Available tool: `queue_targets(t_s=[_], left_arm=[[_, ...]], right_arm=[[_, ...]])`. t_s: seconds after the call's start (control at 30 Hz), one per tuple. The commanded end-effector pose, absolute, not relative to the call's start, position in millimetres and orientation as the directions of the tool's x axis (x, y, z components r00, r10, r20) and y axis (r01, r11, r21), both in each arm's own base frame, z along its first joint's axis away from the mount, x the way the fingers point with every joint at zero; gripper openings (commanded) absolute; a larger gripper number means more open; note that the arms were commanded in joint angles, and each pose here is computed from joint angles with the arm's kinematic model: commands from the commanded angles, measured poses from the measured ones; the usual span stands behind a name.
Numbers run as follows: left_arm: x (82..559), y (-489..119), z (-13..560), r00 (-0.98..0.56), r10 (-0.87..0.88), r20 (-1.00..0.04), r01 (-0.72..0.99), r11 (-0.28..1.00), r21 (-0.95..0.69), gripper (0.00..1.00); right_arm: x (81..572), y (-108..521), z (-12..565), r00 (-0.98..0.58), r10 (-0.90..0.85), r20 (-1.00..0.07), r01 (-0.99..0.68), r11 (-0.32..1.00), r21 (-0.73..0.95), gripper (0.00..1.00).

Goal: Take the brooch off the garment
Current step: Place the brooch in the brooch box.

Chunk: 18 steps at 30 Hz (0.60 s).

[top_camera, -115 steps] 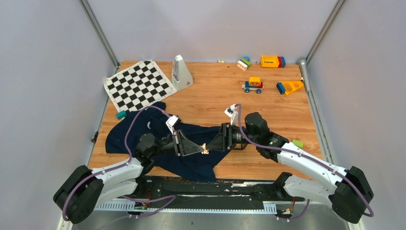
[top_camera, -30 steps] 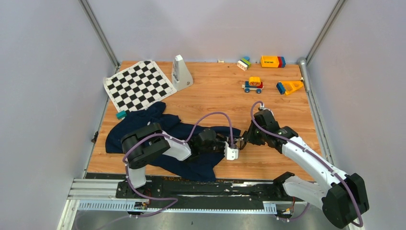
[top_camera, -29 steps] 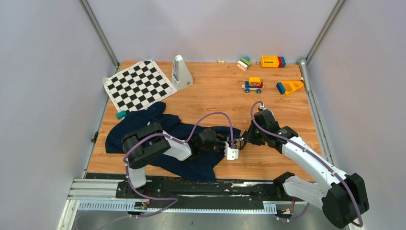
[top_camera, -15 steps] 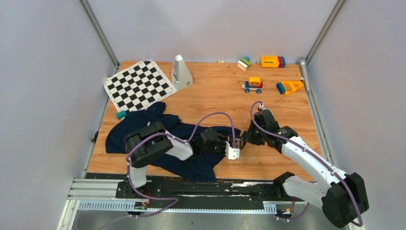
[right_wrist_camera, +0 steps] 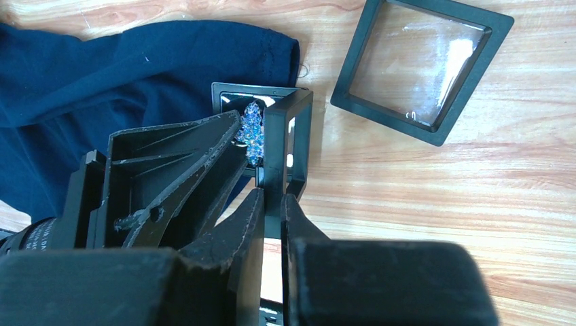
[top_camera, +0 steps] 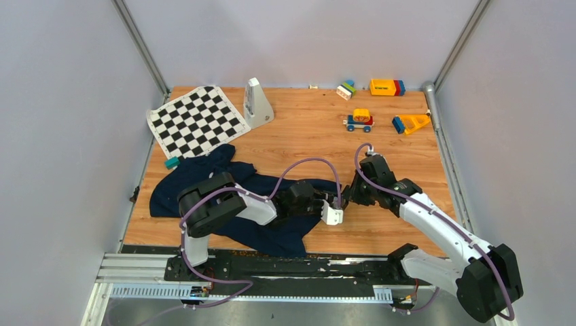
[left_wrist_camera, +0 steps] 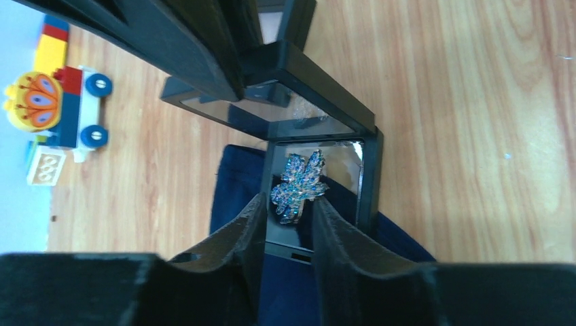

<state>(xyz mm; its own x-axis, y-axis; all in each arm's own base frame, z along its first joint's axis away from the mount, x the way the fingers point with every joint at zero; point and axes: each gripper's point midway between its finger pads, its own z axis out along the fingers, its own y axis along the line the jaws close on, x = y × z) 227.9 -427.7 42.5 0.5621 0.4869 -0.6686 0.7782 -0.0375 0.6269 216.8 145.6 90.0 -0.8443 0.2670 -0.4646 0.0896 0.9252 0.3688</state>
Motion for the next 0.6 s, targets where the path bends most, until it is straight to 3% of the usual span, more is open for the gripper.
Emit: queue_targets(t_s=[0.0,0.17,0.37,0.57], left_arm=[[218,-436,57,0.569,0.454,-0.685,0.791,-0.075,0.607,0.43],[212,-434,63,0.534,0.452,-0.714,0.821,-0.075,0.566,0.56],[209,-427,92,0.444,0.431,-0.786,0.863,0.030,0.504,0.66],[206,-416,109,0.356,0.428,-0.831,0.894,0.104,0.436,0.69]], right_arm=[[221,149,93,-0.844,0.251,-0.475,0.062,0.924,0.378,0.02],[219,154,94,-0.853,0.244,-0.460,0.050,0.918,0.395,0.08],[219,159,98,-0.860,0.230,-0.455,0.026,0.911,0.412,0.36],[223,160,110,-0.844,0.242,-0.478,0.013,0.901,0.433,0.37]])
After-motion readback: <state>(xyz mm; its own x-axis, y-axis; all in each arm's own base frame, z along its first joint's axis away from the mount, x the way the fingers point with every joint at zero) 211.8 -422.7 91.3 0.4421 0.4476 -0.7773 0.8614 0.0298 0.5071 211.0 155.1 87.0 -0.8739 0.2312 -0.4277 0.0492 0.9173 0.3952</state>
